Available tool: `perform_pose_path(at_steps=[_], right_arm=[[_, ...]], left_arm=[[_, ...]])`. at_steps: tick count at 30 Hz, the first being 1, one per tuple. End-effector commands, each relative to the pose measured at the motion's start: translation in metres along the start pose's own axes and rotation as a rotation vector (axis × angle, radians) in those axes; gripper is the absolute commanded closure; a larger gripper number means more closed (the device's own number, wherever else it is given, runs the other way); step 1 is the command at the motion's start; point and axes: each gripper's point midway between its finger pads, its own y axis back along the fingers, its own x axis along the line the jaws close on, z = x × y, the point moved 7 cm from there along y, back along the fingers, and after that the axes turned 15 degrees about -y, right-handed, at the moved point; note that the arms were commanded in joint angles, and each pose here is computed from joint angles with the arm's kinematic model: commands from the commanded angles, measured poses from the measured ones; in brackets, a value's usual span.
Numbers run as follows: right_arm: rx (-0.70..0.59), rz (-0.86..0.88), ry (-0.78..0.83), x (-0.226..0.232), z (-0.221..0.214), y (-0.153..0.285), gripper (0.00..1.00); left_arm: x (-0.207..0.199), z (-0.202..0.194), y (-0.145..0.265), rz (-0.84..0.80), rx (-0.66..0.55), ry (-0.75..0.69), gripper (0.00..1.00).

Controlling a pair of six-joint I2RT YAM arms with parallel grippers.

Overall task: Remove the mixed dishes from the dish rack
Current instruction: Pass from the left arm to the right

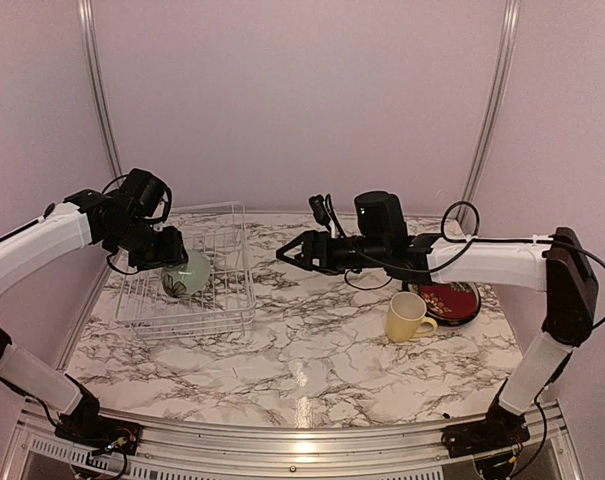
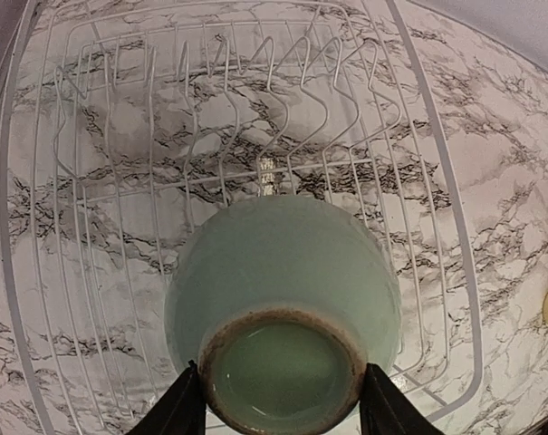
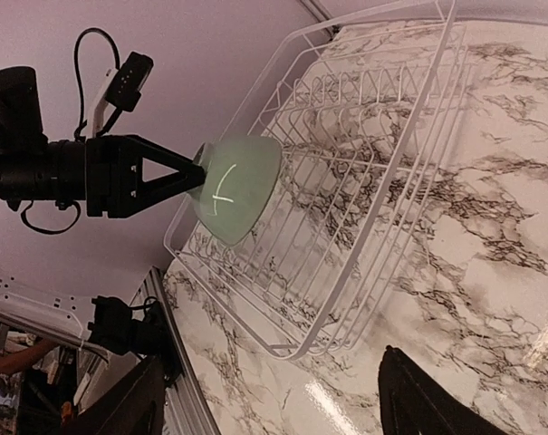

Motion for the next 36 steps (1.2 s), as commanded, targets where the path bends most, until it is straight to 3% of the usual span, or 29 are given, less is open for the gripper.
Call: perform_pose_path(at_steps=[1, 16, 25, 29, 36], right_arm=[[-0.030, 0.218, -0.004, 0.042, 0.023, -0.015, 0.22], [0.028, 0.497, -0.094, 0.073, 0.034, -0.086, 0.23], [0.080, 0.613, -0.127, 0.089, 0.026, -0.105, 0.27], [0.095, 0.703, -0.143, 0.103, 0.024, -0.104, 0.33], [0.082, 0.758, -0.157, 0.113, 0.026, -0.101, 0.64]], left_arm=[[-0.007, 0.026, 0.037, -0.074, -0.138, -0.002, 0.76], [-0.022, 0.053, 0.100, -0.279, -0.376, 0.038, 0.76], [-0.031, 0.057, 0.107, -0.379, -0.425, 0.054, 0.76], [-0.033, 0.054, 0.102, -0.406, -0.424, 0.063, 0.76], [-0.038, 0.049, 0.094, -0.476, -0.427, 0.085, 0.77]])
